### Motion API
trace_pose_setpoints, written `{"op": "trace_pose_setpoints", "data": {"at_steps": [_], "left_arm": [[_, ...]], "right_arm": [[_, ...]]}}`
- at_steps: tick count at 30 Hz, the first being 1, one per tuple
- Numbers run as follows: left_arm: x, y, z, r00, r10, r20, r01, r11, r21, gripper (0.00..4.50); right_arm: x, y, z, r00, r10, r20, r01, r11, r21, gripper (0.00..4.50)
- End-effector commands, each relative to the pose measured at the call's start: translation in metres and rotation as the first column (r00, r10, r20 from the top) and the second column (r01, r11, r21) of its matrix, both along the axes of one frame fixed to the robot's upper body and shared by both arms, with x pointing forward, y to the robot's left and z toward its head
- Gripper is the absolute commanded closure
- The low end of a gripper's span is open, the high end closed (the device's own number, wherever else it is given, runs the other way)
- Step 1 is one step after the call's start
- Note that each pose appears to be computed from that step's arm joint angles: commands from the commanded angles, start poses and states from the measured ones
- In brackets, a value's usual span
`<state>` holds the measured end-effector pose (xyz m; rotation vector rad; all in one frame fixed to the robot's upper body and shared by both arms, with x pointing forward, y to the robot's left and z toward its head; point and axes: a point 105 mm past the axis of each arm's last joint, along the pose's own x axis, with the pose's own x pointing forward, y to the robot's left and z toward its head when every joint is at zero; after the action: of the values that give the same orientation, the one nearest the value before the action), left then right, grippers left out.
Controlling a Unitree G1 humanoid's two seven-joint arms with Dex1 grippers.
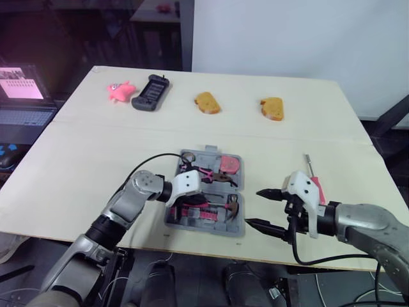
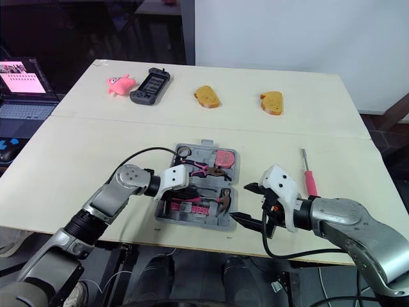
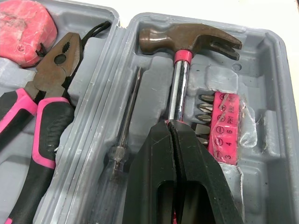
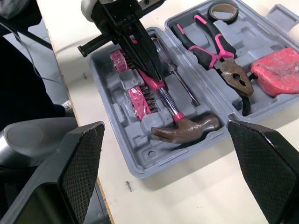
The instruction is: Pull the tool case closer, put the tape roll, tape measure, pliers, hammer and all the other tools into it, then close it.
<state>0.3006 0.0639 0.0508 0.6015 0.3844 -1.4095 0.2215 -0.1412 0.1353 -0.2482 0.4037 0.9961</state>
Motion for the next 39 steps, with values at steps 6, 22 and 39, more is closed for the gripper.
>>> {"op": "trace_pose_setpoints", "data": {"at_steps": [6,22,39], "left_arm": [[-0.025,0.033,-0.082,0.975,0.087,-0.205,-0.041,0.975,0.221,4.45],[0.015,0.017,0.001,0.988,0.119,-0.099,-0.132,0.981,-0.139,4.45],[-0.046,0.197,0.101,0.928,0.37,0.036,-0.36,0.919,-0.16,3.65]], "right_arm": [[-0.002,0.0,0.011,0.999,0.008,0.042,-0.008,1.0,-0.005,0.0],[0.004,-0.004,0.013,0.998,-0.01,0.058,0.01,1.0,-0.003,0.0],[0.01,-0.072,0.019,0.976,-0.144,0.165,0.151,0.988,-0.027,0.0]]}}
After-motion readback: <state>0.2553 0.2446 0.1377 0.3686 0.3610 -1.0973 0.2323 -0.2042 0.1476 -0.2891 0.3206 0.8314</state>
